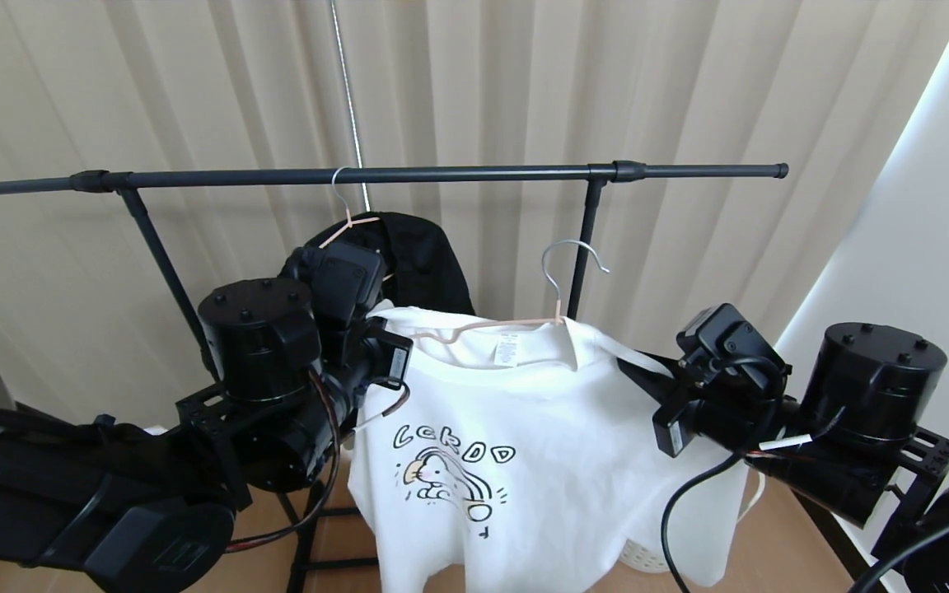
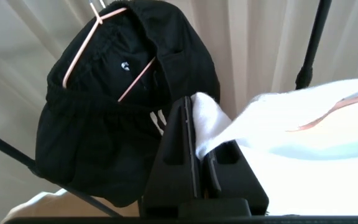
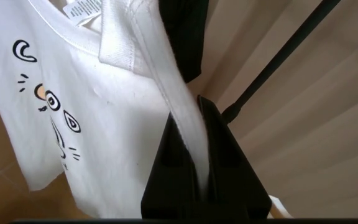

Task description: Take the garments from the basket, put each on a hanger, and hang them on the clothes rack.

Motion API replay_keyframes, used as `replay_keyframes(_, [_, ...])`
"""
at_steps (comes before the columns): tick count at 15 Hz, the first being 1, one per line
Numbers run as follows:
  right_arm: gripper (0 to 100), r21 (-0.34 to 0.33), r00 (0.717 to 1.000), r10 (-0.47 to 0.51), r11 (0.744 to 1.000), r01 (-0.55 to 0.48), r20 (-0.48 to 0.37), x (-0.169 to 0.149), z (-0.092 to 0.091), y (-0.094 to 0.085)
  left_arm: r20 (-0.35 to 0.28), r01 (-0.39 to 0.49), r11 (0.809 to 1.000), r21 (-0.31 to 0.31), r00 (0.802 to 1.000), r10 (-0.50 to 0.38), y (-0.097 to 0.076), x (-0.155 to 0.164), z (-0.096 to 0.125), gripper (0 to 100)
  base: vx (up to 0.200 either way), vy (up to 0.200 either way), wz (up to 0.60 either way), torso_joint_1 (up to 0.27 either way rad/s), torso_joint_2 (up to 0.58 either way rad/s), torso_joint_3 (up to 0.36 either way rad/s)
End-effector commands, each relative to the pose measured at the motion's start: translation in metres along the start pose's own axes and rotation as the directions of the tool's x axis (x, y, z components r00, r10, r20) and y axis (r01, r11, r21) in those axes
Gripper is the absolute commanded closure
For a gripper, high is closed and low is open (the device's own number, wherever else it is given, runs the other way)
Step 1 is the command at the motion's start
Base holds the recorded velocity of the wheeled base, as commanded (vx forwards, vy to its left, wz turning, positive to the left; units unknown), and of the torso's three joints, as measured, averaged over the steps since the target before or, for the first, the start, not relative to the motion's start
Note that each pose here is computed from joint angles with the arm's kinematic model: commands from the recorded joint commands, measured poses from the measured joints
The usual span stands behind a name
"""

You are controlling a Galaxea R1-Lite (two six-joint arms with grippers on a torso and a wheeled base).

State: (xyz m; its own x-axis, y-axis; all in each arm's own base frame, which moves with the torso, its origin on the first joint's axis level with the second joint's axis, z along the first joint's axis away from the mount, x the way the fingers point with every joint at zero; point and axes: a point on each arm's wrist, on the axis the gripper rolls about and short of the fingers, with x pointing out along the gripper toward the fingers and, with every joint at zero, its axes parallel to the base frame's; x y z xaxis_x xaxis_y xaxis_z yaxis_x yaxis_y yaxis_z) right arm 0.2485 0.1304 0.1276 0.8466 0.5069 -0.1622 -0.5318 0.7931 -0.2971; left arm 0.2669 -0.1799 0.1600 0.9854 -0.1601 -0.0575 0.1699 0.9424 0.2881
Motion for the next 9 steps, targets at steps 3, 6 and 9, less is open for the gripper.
replay_keyframes(3, [100,-0.001,1.000,0.000,1.000,0.000,-0.002,0.005,-0.005,0.002,0.033,0.014,1.000,-0.013,0.999,-0.014,-0.004,-0.001,0.013,100,0.000,0.000,0.00,0.000,0.00,0.000])
replay_keyframes(6, [100,-0.001,1.000,-0.001,1.000,0.001,0.003,0.007,-0.006,0.002,0.045,0.044,0.999,-0.010,0.998,-0.044,-0.014,-0.002,0.021,100,0.000,0.000,0.00,0.000,0.00,0.000])
replay_keyframes(9, [100,0.012,1.000,-0.002,1.000,0.002,0.011,0.005,-0.004,0.002,0.039,0.059,0.998,-0.005,0.998,-0.058,-0.019,-0.001,0.023,100,0.000,0.000,0.00,0.000,0.00,0.000])
